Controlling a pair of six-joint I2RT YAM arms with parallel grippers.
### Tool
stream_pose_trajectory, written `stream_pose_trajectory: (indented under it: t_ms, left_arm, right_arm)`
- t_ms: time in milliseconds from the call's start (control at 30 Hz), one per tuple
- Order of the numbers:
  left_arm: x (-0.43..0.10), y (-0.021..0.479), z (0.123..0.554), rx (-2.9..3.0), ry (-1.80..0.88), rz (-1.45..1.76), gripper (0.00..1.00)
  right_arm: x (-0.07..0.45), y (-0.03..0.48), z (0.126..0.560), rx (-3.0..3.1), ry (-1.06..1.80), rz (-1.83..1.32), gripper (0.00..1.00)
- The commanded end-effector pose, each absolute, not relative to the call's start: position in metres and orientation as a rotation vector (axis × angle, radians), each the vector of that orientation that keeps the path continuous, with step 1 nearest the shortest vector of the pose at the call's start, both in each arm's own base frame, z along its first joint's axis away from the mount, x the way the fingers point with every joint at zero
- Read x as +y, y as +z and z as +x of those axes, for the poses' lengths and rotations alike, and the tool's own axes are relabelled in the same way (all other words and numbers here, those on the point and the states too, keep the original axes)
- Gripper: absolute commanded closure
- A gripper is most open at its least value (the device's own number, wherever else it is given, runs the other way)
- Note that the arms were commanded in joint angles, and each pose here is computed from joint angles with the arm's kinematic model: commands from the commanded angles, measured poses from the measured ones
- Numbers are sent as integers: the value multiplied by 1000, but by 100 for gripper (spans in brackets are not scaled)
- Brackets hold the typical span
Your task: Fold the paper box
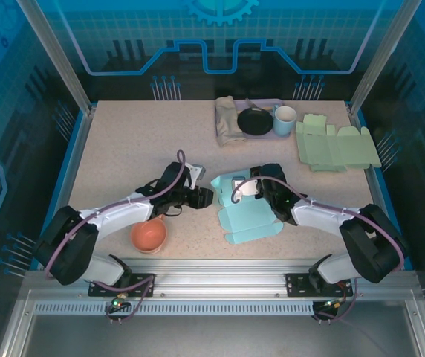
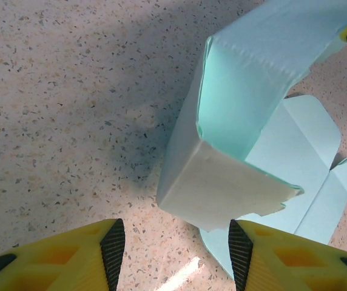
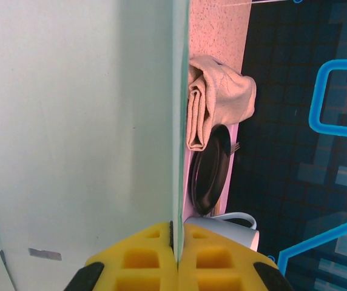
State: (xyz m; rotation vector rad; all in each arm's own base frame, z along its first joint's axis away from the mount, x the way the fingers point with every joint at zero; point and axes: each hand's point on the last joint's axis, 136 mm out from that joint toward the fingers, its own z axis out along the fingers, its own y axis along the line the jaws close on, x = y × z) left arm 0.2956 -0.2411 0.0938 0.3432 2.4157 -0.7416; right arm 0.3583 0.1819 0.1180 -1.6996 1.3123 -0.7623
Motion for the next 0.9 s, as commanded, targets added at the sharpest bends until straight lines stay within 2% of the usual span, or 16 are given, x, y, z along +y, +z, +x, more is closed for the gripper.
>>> stream_pose_trajectory:
  t_ms: [0, 867]
  left_arm:
    - [-245, 85, 295, 2405, -756, 392, 48]
    - [-275, 66, 284, 2400, -783, 504, 54]
  right_arm:
    - [187, 133, 360, 1260, -800, -1636, 100]
    - [187, 131, 354, 1241, -872, -1583, 100]
